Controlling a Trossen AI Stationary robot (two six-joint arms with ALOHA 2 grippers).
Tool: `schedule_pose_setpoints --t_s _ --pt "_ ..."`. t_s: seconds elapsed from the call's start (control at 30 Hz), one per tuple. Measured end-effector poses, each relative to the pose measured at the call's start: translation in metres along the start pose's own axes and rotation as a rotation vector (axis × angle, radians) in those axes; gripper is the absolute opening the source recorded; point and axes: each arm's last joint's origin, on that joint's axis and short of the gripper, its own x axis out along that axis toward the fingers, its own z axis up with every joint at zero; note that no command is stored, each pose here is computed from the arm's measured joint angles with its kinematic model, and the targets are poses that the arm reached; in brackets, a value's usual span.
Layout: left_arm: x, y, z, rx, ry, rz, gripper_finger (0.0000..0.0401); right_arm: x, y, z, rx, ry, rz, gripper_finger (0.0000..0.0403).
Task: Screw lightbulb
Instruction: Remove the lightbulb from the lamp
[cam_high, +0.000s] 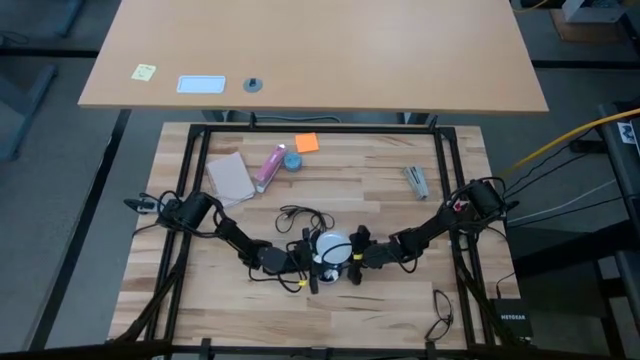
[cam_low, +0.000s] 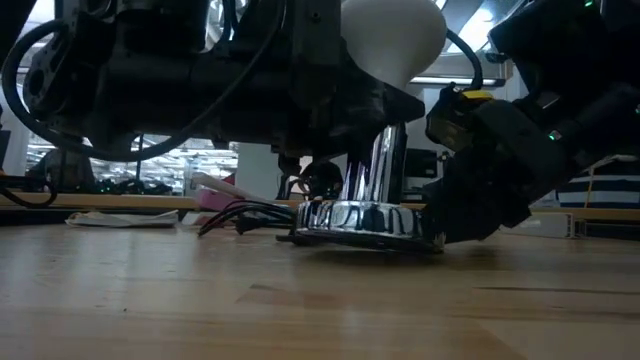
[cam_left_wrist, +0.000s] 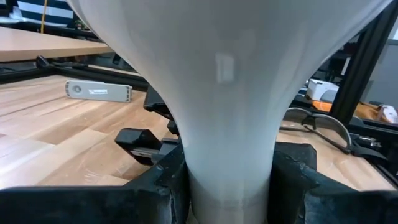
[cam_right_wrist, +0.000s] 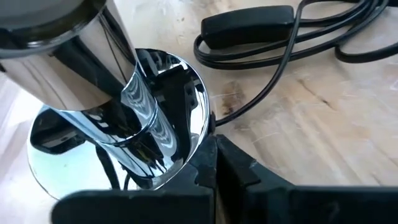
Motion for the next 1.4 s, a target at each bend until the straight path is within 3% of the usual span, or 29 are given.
schedule_pose_setpoints --t_s 0.43,0.57,0.77,1.03,1.4 --pt "0.0 -0.001 -0.001 -0.023 0.009 -0.02 0.0139 -0.003 0.003 0.003 0.0 0.046 0.071 0.0005" --pt "0.0 -0.001 -0.001 -0.008 0.012 -0.019 0.0139 -0.011 0.0 0.004 -0.014 0.066 0.028 0.0005" --pt "0.002 0.007 -0.003 0.034 0.018 0.052 0.0139 -0.021 -0.005 0.011 -0.03 0.12 0.019 0.0005" --pt "0.01 0.02 -0.001 0.047 0.013 0.103 0.0139 -0.024 0.003 0.022 -0.06 0.056 0.094 0.0005" --pt "0.006 0.012 -0.003 0.054 0.017 0.073 0.0139 -0.028 -0.02 0.042 -0.192 -0.07 -0.214 0.0005"
